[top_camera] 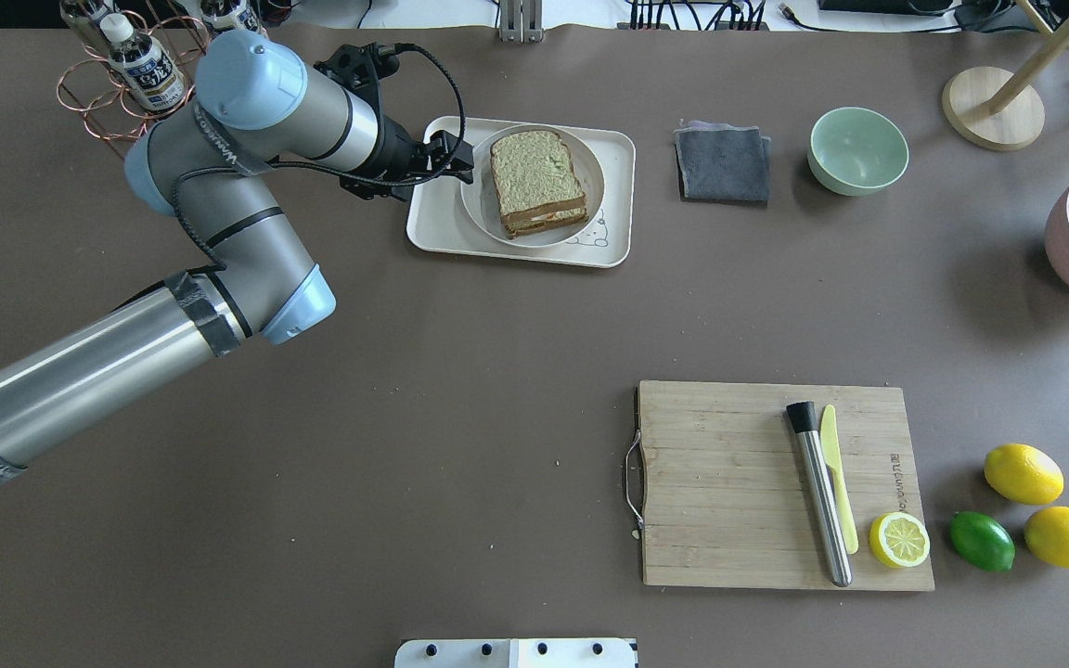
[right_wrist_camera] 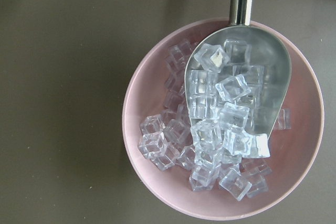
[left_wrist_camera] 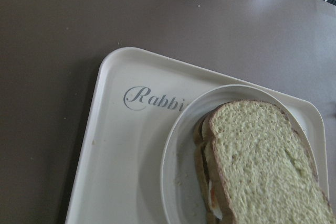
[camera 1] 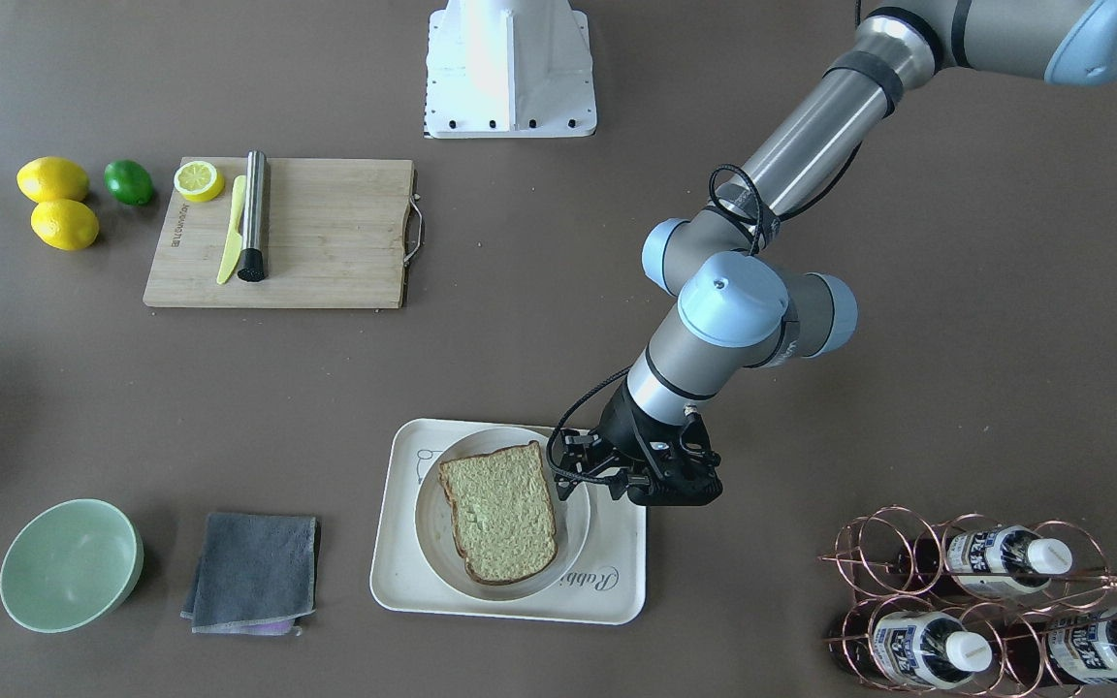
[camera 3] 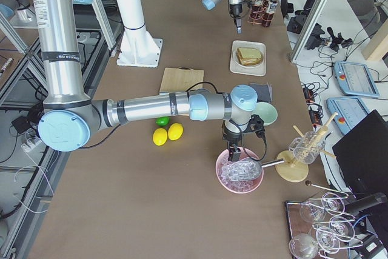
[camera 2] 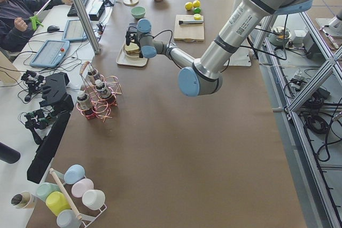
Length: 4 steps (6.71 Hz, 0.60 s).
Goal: Make sandwich and place on tray
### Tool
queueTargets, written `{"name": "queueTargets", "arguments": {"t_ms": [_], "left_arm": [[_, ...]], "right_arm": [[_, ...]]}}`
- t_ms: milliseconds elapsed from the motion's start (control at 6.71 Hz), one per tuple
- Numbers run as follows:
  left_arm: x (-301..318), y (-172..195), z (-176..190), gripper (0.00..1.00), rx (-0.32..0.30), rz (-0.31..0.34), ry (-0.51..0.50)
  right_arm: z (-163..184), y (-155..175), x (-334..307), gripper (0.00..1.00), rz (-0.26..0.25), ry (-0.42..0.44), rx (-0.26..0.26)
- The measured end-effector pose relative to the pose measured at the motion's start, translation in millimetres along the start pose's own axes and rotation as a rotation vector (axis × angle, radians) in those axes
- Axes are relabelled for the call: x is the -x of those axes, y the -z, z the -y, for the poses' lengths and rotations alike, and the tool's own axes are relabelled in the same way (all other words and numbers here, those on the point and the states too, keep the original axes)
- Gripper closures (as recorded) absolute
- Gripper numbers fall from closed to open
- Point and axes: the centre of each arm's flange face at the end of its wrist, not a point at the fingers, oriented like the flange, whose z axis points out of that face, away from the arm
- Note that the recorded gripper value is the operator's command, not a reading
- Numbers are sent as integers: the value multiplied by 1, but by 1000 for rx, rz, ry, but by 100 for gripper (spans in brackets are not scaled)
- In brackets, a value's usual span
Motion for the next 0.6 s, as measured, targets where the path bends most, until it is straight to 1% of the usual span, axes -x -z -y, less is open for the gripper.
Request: {"name": "queueTargets", "arguments": {"t_ms": [149,298,447,596], "left_arm": [[17,34,-14,2,14,38,7],[45,66,-31,2,21,78,-22],[85,100,-46,2,29,130,-76],[126,131,-47,2,34,174,-116]], "right_arm": [[-9,-4,-5,0,0,-9,9],[-19,-8,-11,0,1,-20,17],[-30,-11,-18,0,1,-36,23],[-40,-13,-27,0,1,-55,26]]}}
